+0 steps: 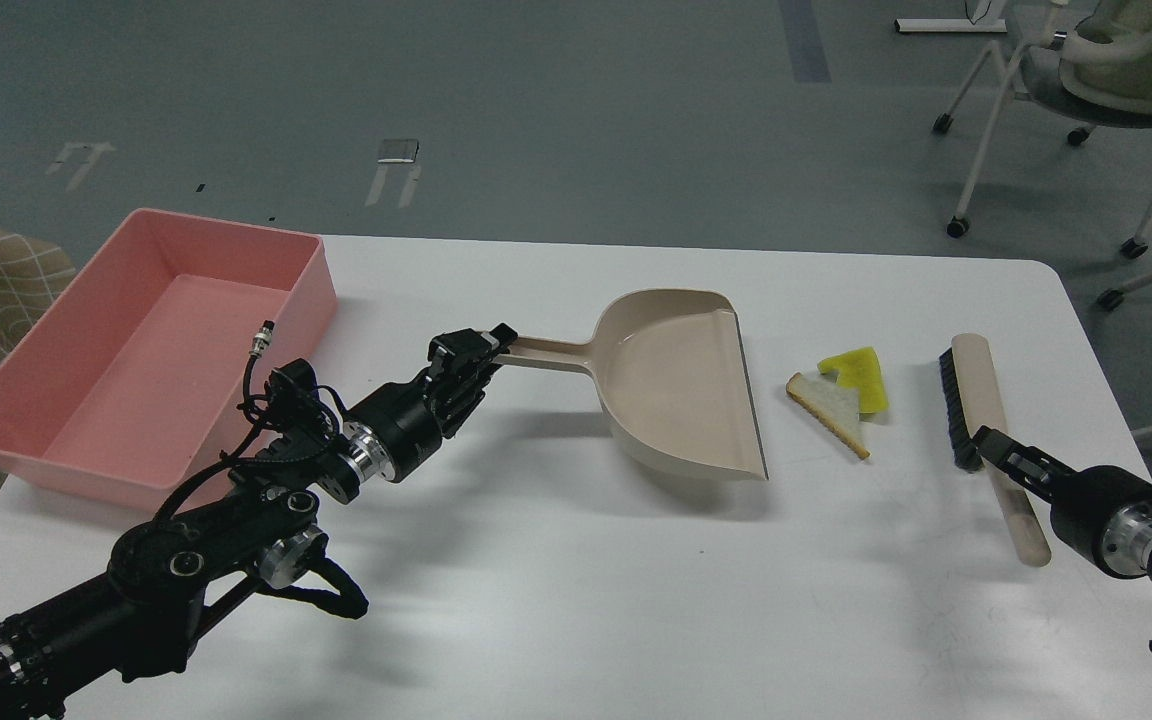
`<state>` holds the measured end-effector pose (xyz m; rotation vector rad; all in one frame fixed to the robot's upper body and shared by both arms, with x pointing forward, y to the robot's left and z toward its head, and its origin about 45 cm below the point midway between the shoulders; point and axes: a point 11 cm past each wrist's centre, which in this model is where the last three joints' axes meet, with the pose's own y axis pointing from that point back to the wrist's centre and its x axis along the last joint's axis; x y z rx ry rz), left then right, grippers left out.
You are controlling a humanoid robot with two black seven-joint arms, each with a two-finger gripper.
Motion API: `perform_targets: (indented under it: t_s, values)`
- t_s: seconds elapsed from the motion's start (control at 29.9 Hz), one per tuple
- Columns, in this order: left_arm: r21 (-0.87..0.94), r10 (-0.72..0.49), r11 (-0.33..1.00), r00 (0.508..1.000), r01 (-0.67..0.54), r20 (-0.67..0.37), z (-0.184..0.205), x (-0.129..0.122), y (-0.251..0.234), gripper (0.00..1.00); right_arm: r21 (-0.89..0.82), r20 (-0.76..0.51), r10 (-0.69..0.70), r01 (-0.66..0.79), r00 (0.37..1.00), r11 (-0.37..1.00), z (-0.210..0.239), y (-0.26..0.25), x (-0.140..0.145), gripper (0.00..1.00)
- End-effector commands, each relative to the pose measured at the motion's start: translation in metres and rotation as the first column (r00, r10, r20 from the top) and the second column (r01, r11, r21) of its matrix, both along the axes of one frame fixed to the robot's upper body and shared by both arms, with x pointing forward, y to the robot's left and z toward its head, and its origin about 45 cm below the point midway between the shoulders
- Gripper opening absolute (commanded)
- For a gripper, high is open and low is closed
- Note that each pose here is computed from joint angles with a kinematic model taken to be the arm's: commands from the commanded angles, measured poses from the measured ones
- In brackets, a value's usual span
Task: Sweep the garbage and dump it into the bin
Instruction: 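Grasp the brush handle with the right gripper, then sweep the yellow sponge and scrap into the dustpan with the brush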
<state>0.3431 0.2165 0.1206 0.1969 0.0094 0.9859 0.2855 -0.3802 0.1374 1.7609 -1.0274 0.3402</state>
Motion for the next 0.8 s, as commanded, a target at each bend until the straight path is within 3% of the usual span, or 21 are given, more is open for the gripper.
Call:
perform_targets:
  t_s: [0.0, 0.43, 0.77]
  values:
    - [0.000, 0.000, 1.000, 1.000, 0.000, 0.000, 0.000, 0.000, 0.000, 0.08, -0.001, -0.007, -0.002, 0.002, 1.000, 1.000, -0.002, -0.001, -0.003, 0.22]
    - [-0.002, 0.003, 1.000, 1.000, -0.003, 0.003, 0.001, 0.001, 0.000, 0.08, 0.019, -0.004, -0.002, 0.002, 1.000, 1.000, -0.001, 0.001, -0.006, 0.15]
    - [0.009, 0.010, 1.000, 1.000, -0.010, -0.001, -0.002, -0.001, 0.002, 0.08, 0.093, -0.041, 0.103, -0.099, 0.994, 0.991, -0.010, 0.045, -0.011, 0.15]
